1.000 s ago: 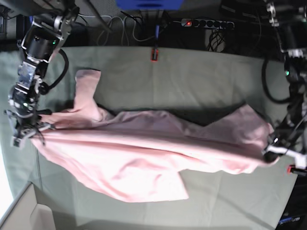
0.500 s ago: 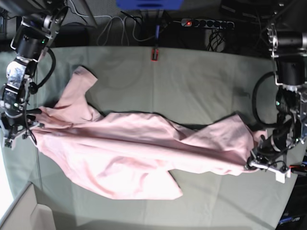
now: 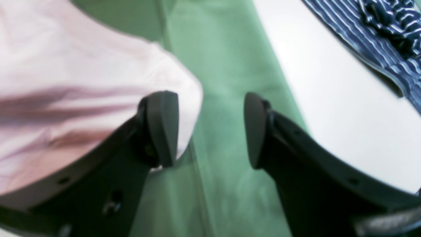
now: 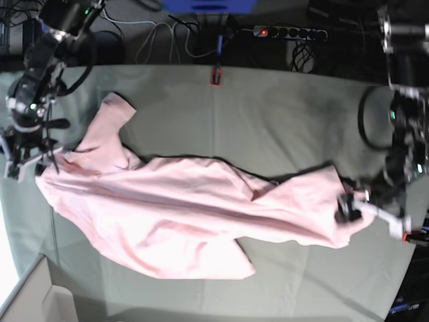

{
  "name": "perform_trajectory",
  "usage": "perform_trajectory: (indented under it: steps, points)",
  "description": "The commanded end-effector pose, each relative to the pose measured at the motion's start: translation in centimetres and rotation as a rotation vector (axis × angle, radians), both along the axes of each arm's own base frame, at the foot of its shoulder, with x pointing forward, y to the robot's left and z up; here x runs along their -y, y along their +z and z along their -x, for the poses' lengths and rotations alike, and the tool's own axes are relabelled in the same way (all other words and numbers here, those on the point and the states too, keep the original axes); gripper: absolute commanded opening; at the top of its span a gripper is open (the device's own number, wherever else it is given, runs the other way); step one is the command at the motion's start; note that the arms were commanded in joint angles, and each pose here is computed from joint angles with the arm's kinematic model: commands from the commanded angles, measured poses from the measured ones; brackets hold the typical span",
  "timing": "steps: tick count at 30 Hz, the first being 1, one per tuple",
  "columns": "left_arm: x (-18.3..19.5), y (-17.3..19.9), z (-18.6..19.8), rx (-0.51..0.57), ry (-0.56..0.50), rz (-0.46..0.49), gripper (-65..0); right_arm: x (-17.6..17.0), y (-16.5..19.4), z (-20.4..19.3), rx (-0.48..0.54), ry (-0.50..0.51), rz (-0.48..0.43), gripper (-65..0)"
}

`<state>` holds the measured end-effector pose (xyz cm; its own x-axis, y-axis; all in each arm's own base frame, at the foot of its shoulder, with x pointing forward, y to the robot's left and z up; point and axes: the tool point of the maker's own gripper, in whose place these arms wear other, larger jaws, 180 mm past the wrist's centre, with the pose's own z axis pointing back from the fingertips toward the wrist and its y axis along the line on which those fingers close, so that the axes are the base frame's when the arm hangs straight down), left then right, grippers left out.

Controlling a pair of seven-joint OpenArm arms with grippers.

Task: Layout the t-shirt on the table in an organized manner, then fold the t-shirt properly
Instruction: 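Release and regrasp the shirt edges with both grippers, pulling them taut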

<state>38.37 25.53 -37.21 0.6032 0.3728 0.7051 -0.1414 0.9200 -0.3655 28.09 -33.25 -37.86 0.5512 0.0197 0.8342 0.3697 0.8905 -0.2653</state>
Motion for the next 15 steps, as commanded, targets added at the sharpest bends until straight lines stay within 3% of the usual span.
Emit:
perform_trajectory:
  steps: [1,3,8,12,15]
  points:
    - [-0.1,0.4,-0.1,0.029,0.003,-0.002,-3.6,0.1,0.8,-0.1,0.030,-0.003,0.016,-32.8]
    - [0.6,-1.8,1.9,0.017,0.027,0.016,-3.6,-0.6,-0.3,0.9,0.005,-0.006,-0.007,-32.8]
    - [1.6,-6.0,3.9,-0.008,0.051,-0.060,-3.6,-1.8,-2.0,2.3,-0.033,-0.004,-0.037,-32.8]
    - [3.5,-6.9,2.7,-0.023,0.001,-0.136,-3.6,-2.0,-2.3,2.6,-0.041,-0.006,-0.045,-32.8]
    - [4.5,-7.5,1.9,-0.037,-0.009,-0.143,-3.7,-2.1,-2.5,2.8,-0.047,-0.007,-0.048,-33.0]
